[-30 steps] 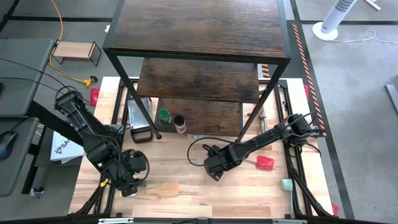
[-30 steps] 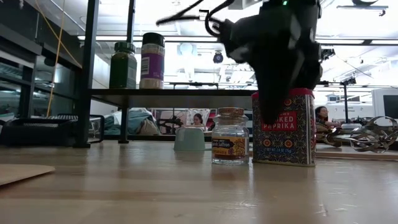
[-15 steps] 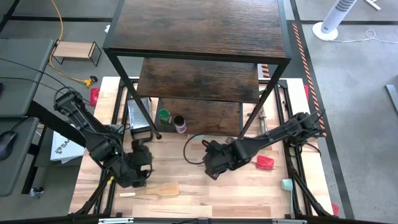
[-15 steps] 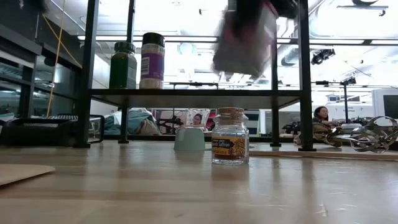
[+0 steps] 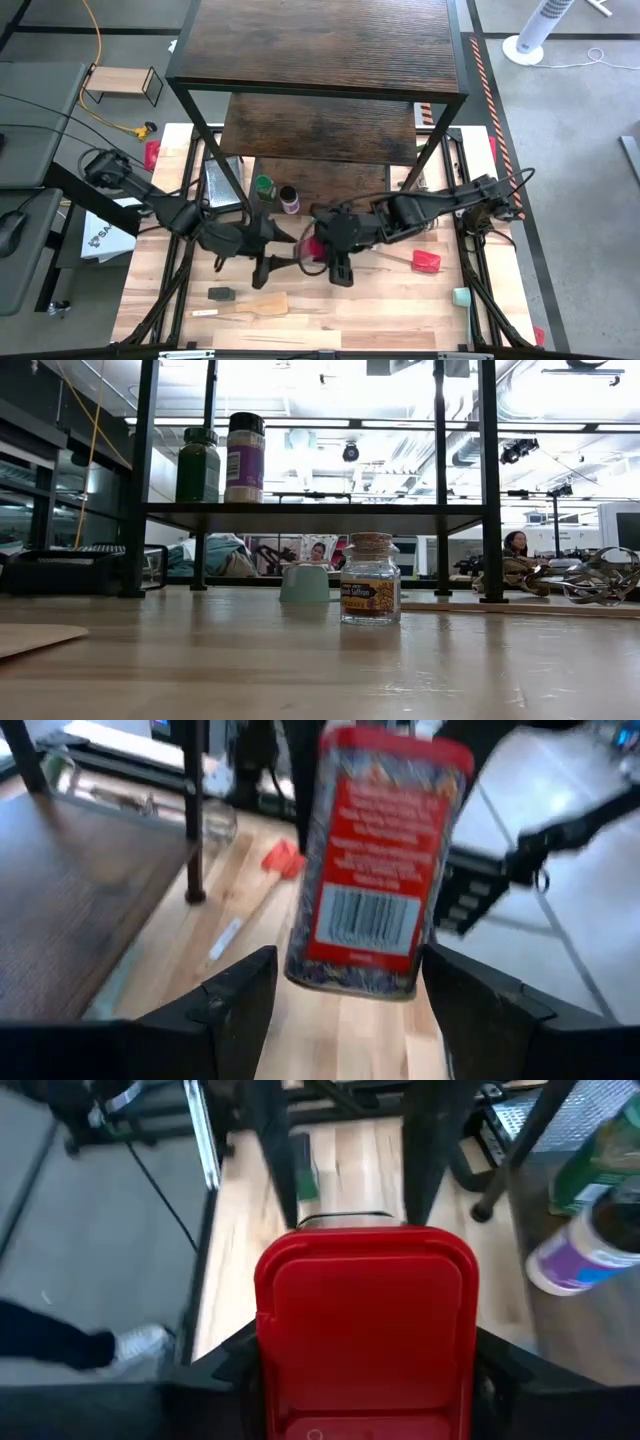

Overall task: Shelf spices
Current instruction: Put the red seasoning can onto the shelf

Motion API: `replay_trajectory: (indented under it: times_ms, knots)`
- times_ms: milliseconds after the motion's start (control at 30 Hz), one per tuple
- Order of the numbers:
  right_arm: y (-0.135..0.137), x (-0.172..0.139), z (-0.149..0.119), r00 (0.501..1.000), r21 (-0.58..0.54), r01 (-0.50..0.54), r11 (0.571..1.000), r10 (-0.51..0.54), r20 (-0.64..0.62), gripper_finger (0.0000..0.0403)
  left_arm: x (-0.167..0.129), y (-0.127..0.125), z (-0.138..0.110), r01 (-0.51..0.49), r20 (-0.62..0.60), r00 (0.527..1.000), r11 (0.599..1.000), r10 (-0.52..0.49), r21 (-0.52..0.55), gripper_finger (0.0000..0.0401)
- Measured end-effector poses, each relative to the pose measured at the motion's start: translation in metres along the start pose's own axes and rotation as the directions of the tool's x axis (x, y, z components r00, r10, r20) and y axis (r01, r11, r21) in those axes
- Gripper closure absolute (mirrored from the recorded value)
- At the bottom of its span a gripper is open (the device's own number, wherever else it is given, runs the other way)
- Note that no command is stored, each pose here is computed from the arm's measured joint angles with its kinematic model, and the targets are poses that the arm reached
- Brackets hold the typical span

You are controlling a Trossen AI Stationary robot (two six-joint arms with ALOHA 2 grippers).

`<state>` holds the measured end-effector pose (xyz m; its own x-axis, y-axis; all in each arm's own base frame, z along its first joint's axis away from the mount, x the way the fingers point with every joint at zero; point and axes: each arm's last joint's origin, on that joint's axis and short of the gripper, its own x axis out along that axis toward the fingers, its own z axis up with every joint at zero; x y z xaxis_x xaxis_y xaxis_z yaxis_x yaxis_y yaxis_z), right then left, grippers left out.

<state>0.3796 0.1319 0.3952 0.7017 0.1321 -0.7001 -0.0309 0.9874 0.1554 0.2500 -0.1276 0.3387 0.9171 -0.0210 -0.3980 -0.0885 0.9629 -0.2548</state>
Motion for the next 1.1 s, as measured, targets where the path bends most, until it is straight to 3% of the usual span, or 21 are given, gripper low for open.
replay_trajectory:
  times_ms: [200, 333, 500, 667, 833, 1000, 1100]
  knots:
    - [-0.002, -0.007, -0.002, 0.999, -0.109, -0.001, 0.994, -0.004, -0.047, 0.0205, 0.01, -0.002, 0.009, 0.026, 0.095, 0.995, 0.998, -0.021, -0.051, 0.0155]
    - [0.001, -0.007, -0.005, 0.997, -0.165, -0.028, 0.986, 0.015, -0.076, 0.0205, 0.028, -0.009, 0.006, 0.064, 0.12, 0.991, 0.998, -0.06, -0.027, 0.0155]
    - [0.002, -0.007, -0.006, 0.994, -0.17, -0.069, 0.983, 0.054, -0.093, 0.0205, 0.05, -0.016, -0.002, 0.09, 0.127, 0.988, 0.996, -0.087, -0.025, 0.0155]
    - [0.002, -0.008, -0.005, 0.995, -0.176, -0.059, 0.983, 0.044, -0.088, 0.0205, 0.053, -0.018, -0.005, 0.085, 0.121, 0.989, 0.996, -0.08, -0.033, 0.0155]
    - [-0.003, -0.007, 0.001, 1.0, -0.141, 0.001, 0.99, -0.005, -0.028, 0.0205, 0.05, -0.018, -0.008, -0.008, 0.127, 0.992, 0.999, 0.003, 0.045, 0.0155]
    - [-0.009, -0.007, 0.009, 0.999, -0.06, 0.014, 0.998, -0.011, 0.04, 0.0205, 0.049, -0.015, -0.012, -0.155, 0.147, 0.98, 0.978, 0.134, 0.14, 0.0155]
    - [-0.011, -0.007, 0.008, 0.999, -0.034, 0.022, 0.999, -0.021, 0.026, 0.0205, 0.048, -0.014, -0.011, -0.185, 0.159, 0.974, 0.969, 0.16, 0.163, 0.0155]
